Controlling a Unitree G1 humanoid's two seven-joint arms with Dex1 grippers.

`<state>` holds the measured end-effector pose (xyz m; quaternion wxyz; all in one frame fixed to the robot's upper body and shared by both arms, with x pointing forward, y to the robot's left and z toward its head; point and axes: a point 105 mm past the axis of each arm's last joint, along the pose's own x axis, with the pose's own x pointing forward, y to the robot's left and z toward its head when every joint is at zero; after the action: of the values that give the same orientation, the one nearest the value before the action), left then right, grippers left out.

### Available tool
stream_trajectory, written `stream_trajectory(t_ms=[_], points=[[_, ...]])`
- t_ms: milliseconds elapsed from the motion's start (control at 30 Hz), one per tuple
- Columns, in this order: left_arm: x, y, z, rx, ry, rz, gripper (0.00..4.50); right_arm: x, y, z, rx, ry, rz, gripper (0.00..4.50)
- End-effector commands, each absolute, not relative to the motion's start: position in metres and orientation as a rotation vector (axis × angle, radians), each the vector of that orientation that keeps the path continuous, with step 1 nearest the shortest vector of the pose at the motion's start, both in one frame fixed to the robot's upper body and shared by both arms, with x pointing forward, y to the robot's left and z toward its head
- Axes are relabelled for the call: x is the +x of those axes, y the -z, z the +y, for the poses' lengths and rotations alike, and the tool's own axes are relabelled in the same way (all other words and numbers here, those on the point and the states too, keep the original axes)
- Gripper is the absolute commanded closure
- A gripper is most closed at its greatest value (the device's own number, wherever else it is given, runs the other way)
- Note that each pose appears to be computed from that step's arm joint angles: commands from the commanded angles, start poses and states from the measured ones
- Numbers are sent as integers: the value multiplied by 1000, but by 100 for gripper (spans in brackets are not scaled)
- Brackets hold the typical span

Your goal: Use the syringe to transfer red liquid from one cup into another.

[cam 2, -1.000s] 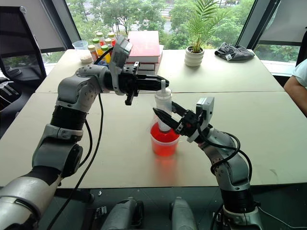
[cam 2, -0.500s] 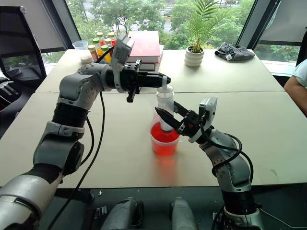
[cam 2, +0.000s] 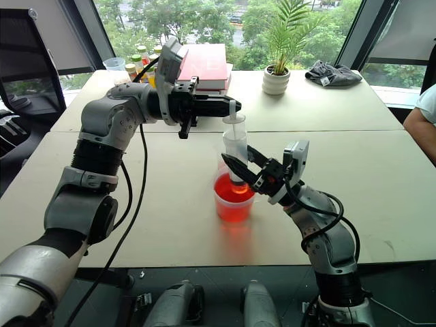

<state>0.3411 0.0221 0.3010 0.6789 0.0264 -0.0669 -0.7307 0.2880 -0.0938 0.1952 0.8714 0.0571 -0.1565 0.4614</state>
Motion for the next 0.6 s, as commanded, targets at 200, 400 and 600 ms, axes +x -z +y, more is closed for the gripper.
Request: stream_trajectory(t_ms=[200,400,600], points=[[340,-346,41,96,1556,-321,417,277,-201,-80,99,-1054,-343,304],[338,-336,41,102,1561,-297,149,279,-224,-81,90,-1044,-410,304],[333,-332,47,101,1564,-303,54,279,-243,-84,82,-1033,-459,304]])
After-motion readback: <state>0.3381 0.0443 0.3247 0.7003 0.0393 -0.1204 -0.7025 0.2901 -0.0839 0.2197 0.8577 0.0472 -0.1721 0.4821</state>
